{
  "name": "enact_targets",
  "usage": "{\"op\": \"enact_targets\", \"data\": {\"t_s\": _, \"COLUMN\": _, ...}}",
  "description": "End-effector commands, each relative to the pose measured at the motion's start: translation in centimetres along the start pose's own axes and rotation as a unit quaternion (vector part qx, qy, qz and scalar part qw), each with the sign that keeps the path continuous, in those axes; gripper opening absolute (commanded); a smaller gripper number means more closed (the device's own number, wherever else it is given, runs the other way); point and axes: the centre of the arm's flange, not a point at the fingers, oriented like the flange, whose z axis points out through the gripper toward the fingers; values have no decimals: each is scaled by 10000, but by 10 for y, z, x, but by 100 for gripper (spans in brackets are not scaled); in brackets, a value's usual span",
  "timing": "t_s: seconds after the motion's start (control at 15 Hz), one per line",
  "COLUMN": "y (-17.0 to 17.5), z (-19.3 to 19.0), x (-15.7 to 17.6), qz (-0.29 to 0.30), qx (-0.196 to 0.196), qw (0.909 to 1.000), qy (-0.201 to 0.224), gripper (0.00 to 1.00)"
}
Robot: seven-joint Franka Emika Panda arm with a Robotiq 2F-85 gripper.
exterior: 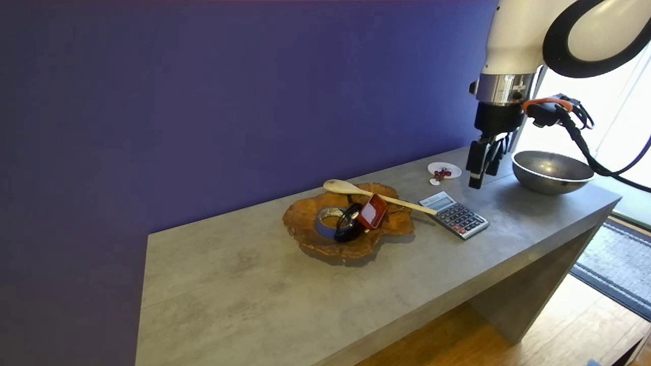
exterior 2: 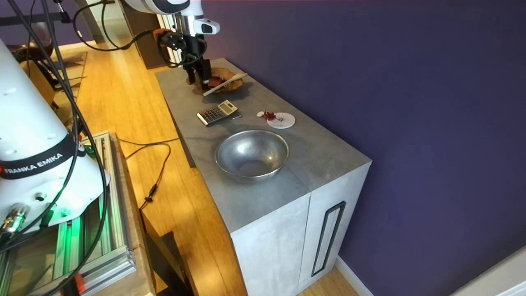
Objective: Press the buttons on the calculator
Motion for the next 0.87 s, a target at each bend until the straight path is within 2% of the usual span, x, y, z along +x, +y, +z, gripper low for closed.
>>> {"op": "enact_targets", "data": {"t_s": 0.0, "y": -1, "z": -23, "x": -18, "qz": 78, "qx": 9, "qw": 10000, "qy": 61, "gripper": 100}}
{"op": "enact_targets", "data": {"t_s": 0.47, "y": -5, "z": -48, "x": -25, "qz": 122, "qx": -33, "qw": 9998, "qy": 178, "gripper": 100}}
{"op": "enact_targets", "data": {"t_s": 0.53, "y": -7, "z": -35, "x": -9, "qz": 8, "qx": -37, "qw": 9999, "qy": 162, "gripper": 100}}
{"op": "enact_targets", "data": {"t_s": 0.8, "y": -7, "z": -41, "x": -12, "qz": 8, "qx": -52, "qw": 9998, "qy": 191, "gripper": 100}}
